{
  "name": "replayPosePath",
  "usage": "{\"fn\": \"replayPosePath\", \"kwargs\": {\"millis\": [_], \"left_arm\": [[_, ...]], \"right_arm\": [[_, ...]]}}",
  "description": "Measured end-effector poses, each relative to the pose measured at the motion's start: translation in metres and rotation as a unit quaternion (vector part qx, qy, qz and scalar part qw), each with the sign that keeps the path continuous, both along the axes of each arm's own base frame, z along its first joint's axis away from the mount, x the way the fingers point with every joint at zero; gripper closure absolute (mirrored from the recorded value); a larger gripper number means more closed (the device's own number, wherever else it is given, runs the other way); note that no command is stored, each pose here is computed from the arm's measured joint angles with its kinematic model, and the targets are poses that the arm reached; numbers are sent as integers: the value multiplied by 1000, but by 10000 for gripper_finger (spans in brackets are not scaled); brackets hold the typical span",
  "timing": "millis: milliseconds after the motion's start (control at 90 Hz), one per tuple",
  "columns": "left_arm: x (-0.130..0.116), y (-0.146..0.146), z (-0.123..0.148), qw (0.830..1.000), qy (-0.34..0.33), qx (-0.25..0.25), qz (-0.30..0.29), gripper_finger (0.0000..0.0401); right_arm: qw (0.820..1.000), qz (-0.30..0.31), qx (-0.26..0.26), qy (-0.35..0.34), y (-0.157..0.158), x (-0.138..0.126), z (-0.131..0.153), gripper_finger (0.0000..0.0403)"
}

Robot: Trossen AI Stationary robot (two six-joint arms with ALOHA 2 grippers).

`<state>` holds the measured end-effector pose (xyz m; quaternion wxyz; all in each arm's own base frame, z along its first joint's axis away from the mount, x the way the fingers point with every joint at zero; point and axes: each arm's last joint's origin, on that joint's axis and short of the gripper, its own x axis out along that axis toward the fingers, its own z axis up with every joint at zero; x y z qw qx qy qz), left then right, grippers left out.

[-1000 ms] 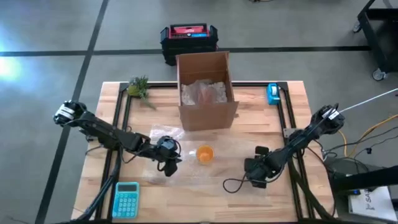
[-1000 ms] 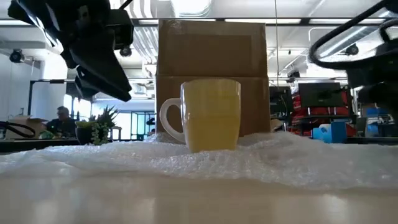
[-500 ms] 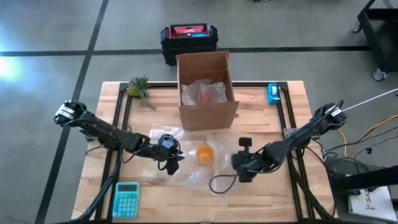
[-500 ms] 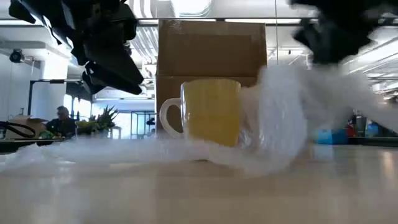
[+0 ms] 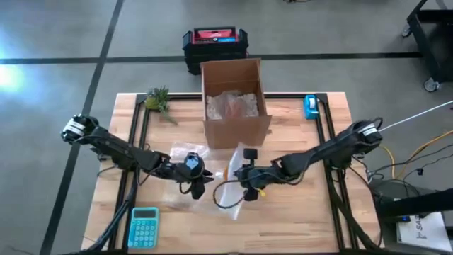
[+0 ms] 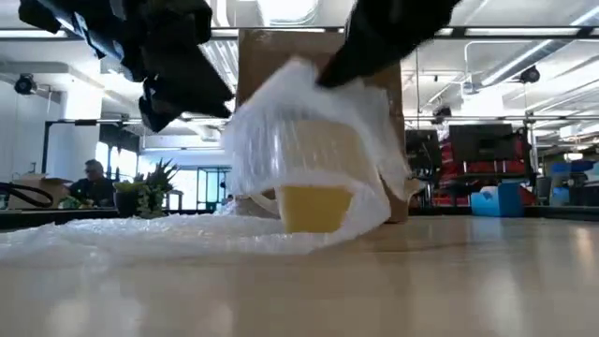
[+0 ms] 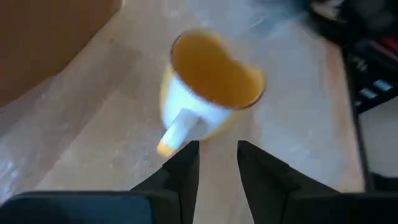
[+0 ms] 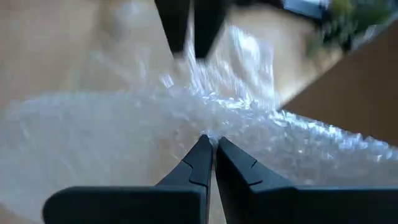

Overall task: Wrap mug
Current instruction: Wrap the yellow mug with bubble wrap

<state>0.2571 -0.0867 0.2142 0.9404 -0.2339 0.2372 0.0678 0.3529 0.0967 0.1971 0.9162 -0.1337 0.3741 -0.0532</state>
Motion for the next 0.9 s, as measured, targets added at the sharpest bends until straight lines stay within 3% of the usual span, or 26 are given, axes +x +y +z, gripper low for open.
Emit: {"fn": "replayPosePath", "kwargs": {"millis": [211,400,667,900], "left_arm": [[9,1,11,997,-68,20,-13,338],[23,5,-1,996,-79,43,-14,359],[53,-1,-19,995,-43,84,-25,385],[74,-7,-30,991,48,122,-32,398]], "right_arm": [[1000,-13,-3,9,-8,6,-9,402],[1000,-13,-3,7,-9,6,-9,403],[1000,-14,-3,6,-9,7,-8,403],[1000,-26,13,1,-9,7,-8,401]]}}
